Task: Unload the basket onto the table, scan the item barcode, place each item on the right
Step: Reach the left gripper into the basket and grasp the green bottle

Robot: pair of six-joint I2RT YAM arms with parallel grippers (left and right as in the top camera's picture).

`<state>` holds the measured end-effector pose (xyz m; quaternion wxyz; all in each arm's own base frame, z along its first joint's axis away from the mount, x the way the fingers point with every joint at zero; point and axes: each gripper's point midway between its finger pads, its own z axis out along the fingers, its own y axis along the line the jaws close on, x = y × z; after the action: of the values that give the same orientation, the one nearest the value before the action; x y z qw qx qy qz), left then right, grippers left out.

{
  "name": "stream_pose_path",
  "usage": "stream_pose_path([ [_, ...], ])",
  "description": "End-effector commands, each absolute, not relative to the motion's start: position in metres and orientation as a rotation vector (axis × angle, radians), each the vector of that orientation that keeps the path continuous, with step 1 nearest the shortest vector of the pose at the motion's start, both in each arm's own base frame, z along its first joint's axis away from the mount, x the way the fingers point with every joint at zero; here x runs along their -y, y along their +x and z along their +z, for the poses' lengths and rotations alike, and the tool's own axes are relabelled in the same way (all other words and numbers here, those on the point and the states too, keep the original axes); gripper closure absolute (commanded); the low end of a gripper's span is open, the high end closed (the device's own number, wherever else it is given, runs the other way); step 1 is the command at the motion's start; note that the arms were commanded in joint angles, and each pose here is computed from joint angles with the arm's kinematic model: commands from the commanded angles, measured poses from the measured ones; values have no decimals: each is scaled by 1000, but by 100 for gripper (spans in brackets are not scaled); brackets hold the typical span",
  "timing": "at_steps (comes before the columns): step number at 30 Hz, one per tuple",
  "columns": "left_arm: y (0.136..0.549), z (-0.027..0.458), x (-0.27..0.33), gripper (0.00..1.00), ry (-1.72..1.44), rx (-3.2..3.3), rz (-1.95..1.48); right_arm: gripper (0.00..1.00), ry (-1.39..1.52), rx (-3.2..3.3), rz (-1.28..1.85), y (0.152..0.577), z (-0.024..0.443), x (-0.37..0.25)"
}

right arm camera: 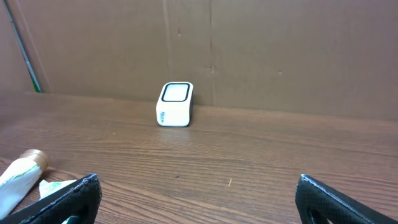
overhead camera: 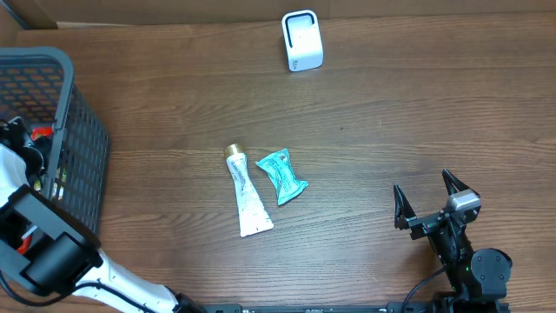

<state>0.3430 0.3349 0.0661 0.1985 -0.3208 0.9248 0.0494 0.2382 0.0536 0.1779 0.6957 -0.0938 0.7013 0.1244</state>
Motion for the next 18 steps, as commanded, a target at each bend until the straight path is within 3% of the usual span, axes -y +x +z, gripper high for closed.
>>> stream_pose_path([
  [1, 344, 50, -330, 40, -879, -2627, 116, 0, -221, -1560, 282, 238, 176, -56],
  [4, 344, 50, -330, 75, -879, -2627, 116, 0, -221, -1560, 282, 238, 176, -56],
  [6, 343, 49, -329, 83, -882, -2632, 109, 0, -221, -1560, 282, 238, 176, -56],
  [7, 342, 48, -327, 93, -884, -2638, 101, 0, -221, -1560, 282, 238, 176, -56],
  [13, 333, 61, -310, 96, -923, -2666, 18, 0, -221, -1560, 282, 238, 176, -56],
  [18, 339, 133, -316, 96, -952, -2503, 89, 0, -221, -1560, 282, 238, 176, -56],
])
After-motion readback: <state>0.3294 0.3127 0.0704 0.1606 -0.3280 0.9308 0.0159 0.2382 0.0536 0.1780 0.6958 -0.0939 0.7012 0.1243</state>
